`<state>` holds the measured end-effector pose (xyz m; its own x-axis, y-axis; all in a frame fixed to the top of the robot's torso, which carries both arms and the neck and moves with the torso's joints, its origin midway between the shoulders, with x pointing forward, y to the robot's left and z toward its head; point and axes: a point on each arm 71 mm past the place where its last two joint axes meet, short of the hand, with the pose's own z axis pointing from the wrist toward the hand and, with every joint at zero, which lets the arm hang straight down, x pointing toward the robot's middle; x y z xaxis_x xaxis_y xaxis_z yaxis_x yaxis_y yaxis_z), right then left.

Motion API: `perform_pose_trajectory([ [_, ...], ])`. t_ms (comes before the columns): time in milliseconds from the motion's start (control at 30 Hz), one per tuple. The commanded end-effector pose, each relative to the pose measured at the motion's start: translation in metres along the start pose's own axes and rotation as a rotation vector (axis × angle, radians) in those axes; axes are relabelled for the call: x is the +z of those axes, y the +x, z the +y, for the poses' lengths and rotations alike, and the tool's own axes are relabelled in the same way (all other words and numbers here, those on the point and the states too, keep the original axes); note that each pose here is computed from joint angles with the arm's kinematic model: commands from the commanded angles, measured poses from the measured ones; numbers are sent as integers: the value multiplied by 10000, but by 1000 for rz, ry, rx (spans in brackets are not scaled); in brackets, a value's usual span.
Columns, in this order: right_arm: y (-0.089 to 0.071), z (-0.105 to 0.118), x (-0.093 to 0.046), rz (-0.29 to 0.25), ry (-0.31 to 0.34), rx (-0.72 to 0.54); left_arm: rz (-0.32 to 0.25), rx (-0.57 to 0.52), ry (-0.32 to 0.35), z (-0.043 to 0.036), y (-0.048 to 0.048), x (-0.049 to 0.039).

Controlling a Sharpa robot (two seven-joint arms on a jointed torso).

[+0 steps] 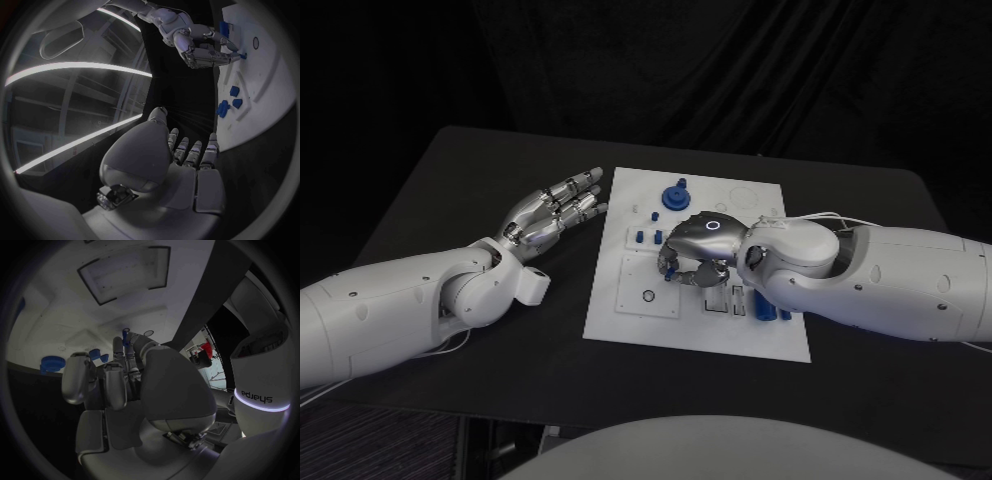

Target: Assemble the parts on the task board

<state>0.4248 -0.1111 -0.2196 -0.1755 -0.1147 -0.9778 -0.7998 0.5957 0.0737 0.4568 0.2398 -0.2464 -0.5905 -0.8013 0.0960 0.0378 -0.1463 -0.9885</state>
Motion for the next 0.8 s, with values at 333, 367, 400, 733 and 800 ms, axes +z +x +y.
perform_pose_trajectory([
  [333, 40, -2, -21, 14, 13, -2, 10, -14, 60, -27, 12, -3],
  [367, 41, -2, -22, 14, 13, -2, 10, -15, 59, -26, 12, -3],
  [400, 41, -2, -22, 14, 13, -2, 10, -15, 59, -25, 11, -4],
  [733, 49, -2, -16, 25, 15, -3, 13, -18, 51, -8, 15, -5],
  [800, 51, -4, -12, 27, 16, -3, 13, -19, 50, -5, 16, -5],
])
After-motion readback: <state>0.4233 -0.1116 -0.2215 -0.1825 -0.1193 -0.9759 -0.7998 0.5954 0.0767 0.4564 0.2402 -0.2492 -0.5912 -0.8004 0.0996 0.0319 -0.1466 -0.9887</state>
